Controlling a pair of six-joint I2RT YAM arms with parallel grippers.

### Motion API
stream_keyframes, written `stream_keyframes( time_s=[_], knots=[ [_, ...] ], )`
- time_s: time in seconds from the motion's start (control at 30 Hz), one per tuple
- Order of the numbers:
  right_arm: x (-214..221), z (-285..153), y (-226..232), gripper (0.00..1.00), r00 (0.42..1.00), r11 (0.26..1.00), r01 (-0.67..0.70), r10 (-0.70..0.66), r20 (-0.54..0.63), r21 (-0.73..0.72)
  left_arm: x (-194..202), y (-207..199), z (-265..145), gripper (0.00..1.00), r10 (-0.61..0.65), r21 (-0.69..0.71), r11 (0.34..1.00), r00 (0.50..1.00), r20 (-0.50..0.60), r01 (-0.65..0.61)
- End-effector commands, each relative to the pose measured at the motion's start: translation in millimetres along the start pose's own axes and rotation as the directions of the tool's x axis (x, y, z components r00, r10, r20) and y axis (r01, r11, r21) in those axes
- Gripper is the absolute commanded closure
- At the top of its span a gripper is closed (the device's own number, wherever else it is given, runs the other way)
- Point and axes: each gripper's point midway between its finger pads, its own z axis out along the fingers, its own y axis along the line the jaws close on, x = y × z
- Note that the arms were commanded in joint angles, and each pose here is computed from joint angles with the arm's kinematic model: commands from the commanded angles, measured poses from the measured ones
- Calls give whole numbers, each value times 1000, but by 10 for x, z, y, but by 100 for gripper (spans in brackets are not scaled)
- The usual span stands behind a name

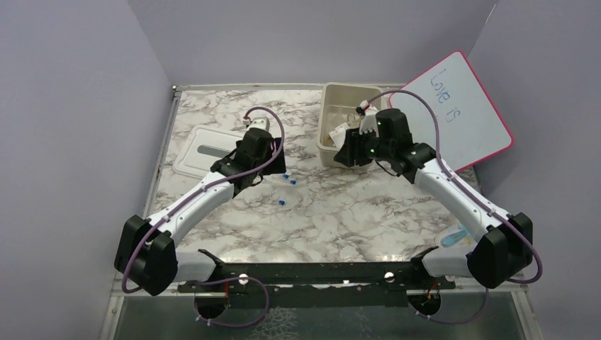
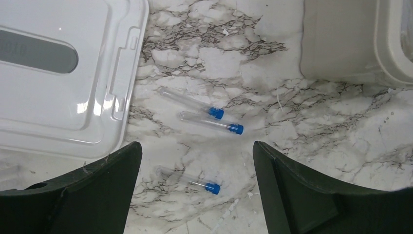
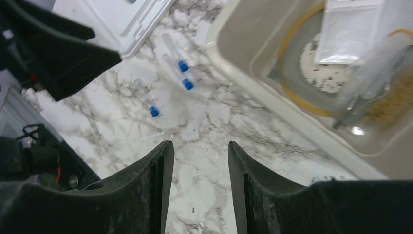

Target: Organize the chemistry lab equipment

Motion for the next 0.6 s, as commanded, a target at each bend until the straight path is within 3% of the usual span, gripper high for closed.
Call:
stream_keyframes(
  time_s=[0.0,0.33,0.57],
  knots=[
    [181,166,317,50,999,997,33,-35,-22,-71,-47,15,52,14,-94,33,995,994,-53,96],
    [907,745,698,50,984,994,92,-99,-146,-54,-381,465,-186,13,-133,-81,987,989,58,138],
    [1334,1166,1016,49,964,989,130,-144,-225,-73,-48,671,-333,11,-176,-160,972,984,2,174]
  ],
)
